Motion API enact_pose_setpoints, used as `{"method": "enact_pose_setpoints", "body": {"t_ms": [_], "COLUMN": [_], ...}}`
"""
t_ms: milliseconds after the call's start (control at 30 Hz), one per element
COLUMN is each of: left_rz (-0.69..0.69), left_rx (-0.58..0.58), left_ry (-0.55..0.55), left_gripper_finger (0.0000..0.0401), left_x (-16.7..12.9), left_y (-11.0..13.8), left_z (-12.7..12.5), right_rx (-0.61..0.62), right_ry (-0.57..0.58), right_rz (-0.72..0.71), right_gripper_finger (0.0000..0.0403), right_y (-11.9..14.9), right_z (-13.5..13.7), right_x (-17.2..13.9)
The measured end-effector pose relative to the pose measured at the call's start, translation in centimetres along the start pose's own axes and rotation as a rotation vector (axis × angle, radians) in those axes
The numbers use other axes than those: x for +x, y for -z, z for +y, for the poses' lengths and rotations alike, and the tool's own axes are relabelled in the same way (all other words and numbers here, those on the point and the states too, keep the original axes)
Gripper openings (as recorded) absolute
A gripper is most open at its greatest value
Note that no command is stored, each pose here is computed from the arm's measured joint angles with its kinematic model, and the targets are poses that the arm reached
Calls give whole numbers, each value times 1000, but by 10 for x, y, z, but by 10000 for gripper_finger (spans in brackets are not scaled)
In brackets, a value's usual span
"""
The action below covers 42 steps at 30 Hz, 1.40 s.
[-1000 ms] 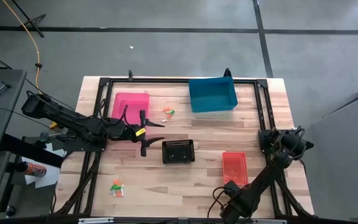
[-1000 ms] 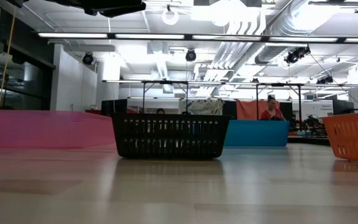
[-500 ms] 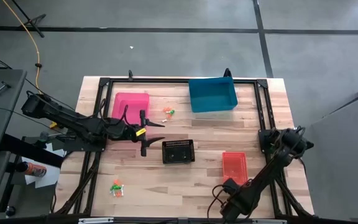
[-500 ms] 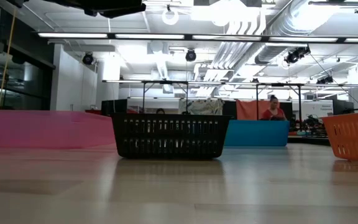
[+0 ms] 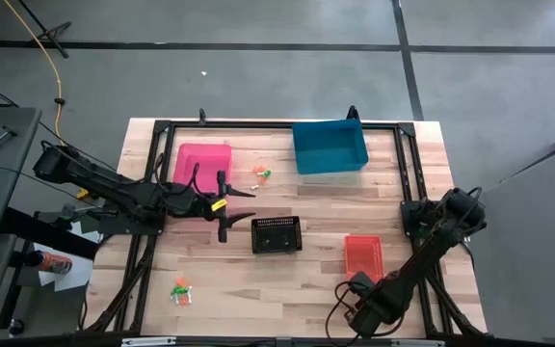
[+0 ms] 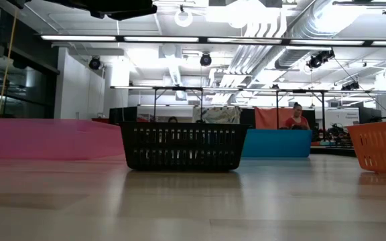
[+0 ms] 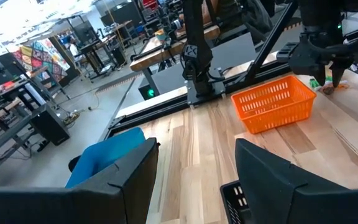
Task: Sort Halloween decoration
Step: Put the black skull toy into the black bin
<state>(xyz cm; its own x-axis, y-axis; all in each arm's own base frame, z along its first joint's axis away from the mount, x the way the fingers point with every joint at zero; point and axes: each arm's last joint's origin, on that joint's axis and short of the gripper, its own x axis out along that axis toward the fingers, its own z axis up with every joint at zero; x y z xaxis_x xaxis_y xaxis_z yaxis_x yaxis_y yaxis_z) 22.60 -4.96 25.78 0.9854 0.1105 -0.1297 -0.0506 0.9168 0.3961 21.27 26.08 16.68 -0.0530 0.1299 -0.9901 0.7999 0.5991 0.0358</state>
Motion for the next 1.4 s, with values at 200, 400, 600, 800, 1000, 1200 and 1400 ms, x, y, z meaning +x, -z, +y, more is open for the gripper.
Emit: {"method": "enact_pose_setpoints", "body": {"t_ms": [200, 400, 600, 800, 1000, 1200, 1400], "left_rz": [9, 19, 21, 21, 21, 21, 22], "left_rx": [-16, -13, -13, -13, -13, -35, -36], "left_ry": [3, 7, 8, 8, 8, 8, 8], "left_gripper_finger": [202, 202, 202, 202, 202, 202, 202], "left_x": [0, 0, 0, 0, 0, 0, 0], "left_y": [1, 2, 2, 2, 2, 2, 2], "left_z": [0, -1, -1, -1, -1, -1, -1], "right_rx": [-5, -4, 5, -15, -13, -15, -11], "right_ry": [-7, 2, -12, -20, -23, -32, -35], "right_rz": [3, 16, 66, 42, 44, 48, 35], "right_gripper_finger": [140, 186, 193, 193, 193, 193, 193], "right_y": [1, 0, -1, -3, -3, -2, -3], "right_z": [1, -1, -7, -7, -6, -6, -5], "right_x": [0, 3, 19, 19, 19, 19, 20]}}
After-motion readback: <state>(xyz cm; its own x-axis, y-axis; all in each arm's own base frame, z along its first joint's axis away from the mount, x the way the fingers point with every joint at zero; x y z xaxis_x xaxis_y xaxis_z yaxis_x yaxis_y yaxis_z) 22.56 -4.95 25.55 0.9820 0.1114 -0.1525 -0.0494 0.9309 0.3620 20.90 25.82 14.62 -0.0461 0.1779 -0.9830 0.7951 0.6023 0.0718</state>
